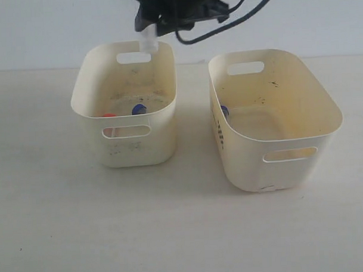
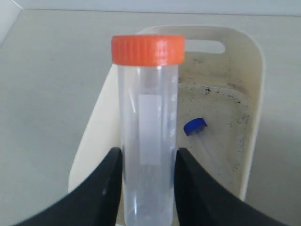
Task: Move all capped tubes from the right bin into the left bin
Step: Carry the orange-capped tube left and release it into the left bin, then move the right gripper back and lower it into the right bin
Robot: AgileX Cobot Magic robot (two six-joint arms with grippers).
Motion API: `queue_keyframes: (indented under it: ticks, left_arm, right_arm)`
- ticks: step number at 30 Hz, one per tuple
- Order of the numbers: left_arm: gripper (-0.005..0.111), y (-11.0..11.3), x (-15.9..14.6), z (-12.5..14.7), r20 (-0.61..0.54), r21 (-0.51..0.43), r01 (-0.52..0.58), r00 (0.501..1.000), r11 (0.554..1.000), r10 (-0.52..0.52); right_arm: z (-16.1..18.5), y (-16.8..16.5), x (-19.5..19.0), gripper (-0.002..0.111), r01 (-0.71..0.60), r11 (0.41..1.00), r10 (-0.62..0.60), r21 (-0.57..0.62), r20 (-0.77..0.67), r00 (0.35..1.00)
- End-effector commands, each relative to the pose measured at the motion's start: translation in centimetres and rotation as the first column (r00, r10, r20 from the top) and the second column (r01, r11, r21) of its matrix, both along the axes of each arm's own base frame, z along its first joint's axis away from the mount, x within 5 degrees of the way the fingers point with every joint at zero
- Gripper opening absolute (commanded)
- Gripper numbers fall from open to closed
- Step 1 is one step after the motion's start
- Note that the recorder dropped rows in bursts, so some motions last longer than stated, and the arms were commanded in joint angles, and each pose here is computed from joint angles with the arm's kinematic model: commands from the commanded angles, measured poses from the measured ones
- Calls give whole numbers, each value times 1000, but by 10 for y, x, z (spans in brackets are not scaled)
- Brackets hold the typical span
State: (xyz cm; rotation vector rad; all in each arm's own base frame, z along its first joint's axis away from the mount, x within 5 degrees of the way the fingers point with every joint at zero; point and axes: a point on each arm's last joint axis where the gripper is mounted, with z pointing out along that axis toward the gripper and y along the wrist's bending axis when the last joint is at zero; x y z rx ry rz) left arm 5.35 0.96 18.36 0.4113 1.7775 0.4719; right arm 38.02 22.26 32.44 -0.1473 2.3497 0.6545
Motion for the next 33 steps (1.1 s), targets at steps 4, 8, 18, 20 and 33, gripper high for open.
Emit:
queue_keyframes:
  ticks: [4, 8, 18, 20, 33]
  left_arm:
    - [4, 0, 0, 1, 5, -2, 3, 1000, 1000, -3]
    - [4, 0, 0, 1, 5, -2, 3, 1000, 1000, -3]
    - [4, 0, 0, 1, 5, -2, 3, 1000, 1000, -3]
    - [4, 0, 0, 1, 5, -2, 3, 1000, 1000, -3]
    - [4, 0, 0, 1, 5, -2, 3, 1000, 1000, -3]
  right_arm:
    - [-48, 34, 16, 24, -17, 1000, 17, 4, 22, 1000]
    - [-57, 35, 19, 84, -15, 1000, 15, -3, 11, 1000]
    - [-13, 7, 12, 14, -22, 999, 24, -27, 87, 996]
    - [12, -24, 11, 1, -1, 998, 8, -56, 117, 993]
    - [-33, -149, 16, 1, -81, 996, 66, -35, -313, 948]
